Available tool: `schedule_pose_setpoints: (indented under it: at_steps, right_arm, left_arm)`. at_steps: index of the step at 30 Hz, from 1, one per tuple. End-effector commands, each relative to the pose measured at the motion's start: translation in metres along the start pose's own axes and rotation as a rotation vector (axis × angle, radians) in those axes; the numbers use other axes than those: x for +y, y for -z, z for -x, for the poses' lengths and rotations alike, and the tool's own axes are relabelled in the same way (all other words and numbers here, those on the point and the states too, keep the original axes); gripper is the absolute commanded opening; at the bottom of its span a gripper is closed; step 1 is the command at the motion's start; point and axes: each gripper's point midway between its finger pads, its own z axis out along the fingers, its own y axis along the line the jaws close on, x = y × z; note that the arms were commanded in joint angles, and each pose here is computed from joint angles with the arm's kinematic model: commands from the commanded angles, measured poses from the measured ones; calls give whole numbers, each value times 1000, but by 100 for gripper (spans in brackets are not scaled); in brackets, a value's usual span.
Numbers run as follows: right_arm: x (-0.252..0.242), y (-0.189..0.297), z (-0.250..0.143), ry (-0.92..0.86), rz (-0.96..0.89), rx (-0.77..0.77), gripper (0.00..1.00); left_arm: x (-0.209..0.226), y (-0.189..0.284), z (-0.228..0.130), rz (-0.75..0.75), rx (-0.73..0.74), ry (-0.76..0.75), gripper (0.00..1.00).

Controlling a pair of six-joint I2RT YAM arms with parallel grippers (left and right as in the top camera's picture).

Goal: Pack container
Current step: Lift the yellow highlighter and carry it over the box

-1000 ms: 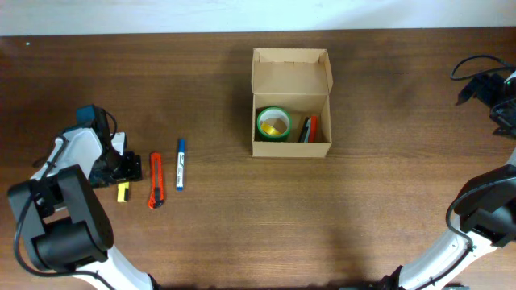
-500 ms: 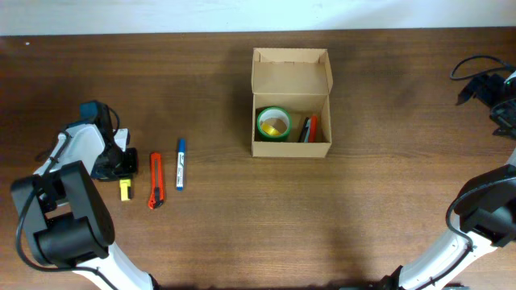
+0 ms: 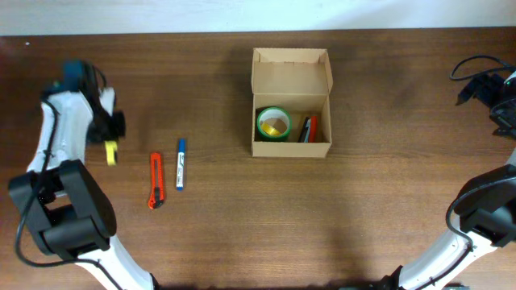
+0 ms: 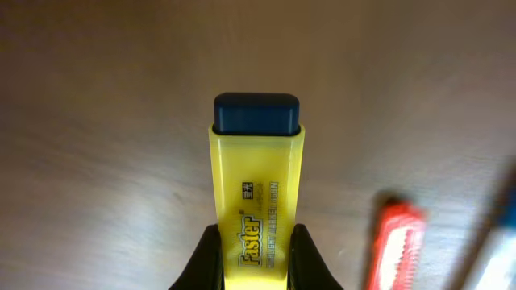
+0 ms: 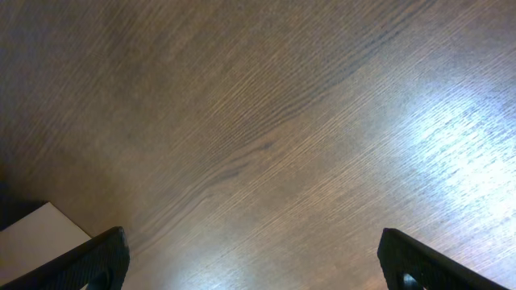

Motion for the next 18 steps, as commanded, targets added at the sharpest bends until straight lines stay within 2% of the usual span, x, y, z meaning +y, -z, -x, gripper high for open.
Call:
schedule_pose_setpoints:
  at_steps: [1,5,10,13,18]
  right_arm:
    - [0,2,-2,7,3,-1,99]
    - [0,2,-1,7,3,-4,99]
    - [1,2,0,7,5,-9,99]
    - [1,2,1,7,5,-11,99]
    - [1,2,0,7,4,-6,99]
  left_arm:
    - [-8,48,48,-61,-168,-5,1]
    - [-34,114,95,-167,-382,-129,1]
    - [-67,189,132,-201,-611,-269,2]
    - [-110,228,144,-249,-741,-409,2]
    - [-180,255,149,-346,-850,-557,1]
